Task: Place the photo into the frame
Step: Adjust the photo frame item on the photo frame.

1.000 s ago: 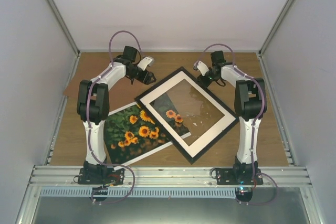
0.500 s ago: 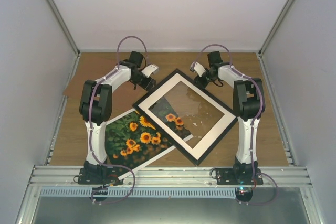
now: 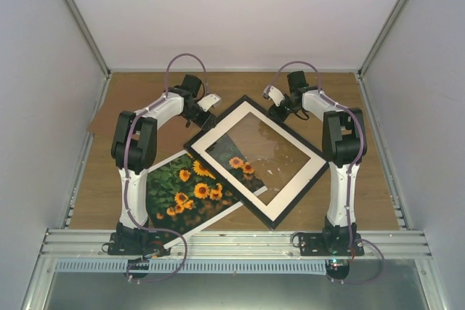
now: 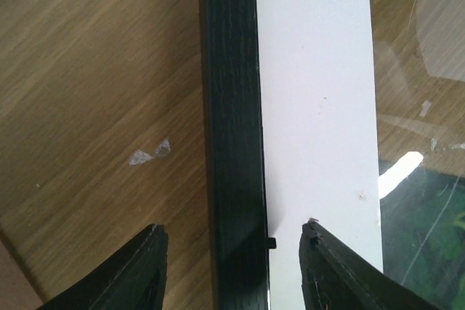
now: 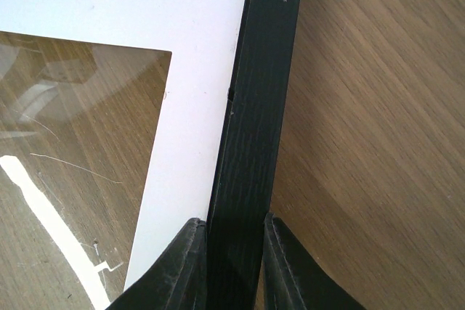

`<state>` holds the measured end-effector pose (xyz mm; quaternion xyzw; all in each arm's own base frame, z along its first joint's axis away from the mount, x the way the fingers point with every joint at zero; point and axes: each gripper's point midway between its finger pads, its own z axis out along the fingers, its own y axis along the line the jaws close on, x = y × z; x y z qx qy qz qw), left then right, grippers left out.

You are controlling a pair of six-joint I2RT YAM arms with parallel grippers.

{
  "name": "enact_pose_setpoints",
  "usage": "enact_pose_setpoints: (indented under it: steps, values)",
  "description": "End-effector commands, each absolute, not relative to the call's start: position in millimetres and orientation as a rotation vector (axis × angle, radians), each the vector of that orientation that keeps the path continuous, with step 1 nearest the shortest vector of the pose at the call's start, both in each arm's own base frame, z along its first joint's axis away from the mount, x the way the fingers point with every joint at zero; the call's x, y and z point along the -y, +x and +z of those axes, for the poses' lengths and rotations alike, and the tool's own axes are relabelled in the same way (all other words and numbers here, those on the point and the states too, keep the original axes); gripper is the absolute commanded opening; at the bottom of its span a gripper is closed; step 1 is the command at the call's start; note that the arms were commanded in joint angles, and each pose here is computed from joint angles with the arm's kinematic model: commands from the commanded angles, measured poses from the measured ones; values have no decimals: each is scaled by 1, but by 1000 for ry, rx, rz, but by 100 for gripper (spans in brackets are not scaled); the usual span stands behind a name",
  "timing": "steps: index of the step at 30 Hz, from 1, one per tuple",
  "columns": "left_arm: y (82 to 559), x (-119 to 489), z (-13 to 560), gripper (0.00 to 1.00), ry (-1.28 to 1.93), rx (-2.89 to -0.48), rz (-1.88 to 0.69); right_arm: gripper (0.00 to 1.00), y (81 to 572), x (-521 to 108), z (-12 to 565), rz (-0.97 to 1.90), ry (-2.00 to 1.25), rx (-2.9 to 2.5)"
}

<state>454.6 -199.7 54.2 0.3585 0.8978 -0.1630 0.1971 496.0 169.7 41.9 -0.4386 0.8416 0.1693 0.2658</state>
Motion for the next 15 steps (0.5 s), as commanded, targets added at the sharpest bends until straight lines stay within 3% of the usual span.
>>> enact_pose_setpoints:
  steps: [1, 8, 15]
  values:
    - [447, 203, 46, 52, 1047, -2522, -428, 6, 487, -178, 24, 503, -1242, -2278]
    - [450, 201, 33, 44, 1051, -2550, -379, 6, 485, -177, 23, 502, -1239, -2283]
    - [453, 199, 35, 27, 1047, -2547, -358, 6, 484, -176, 23, 498, -1237, -2282]
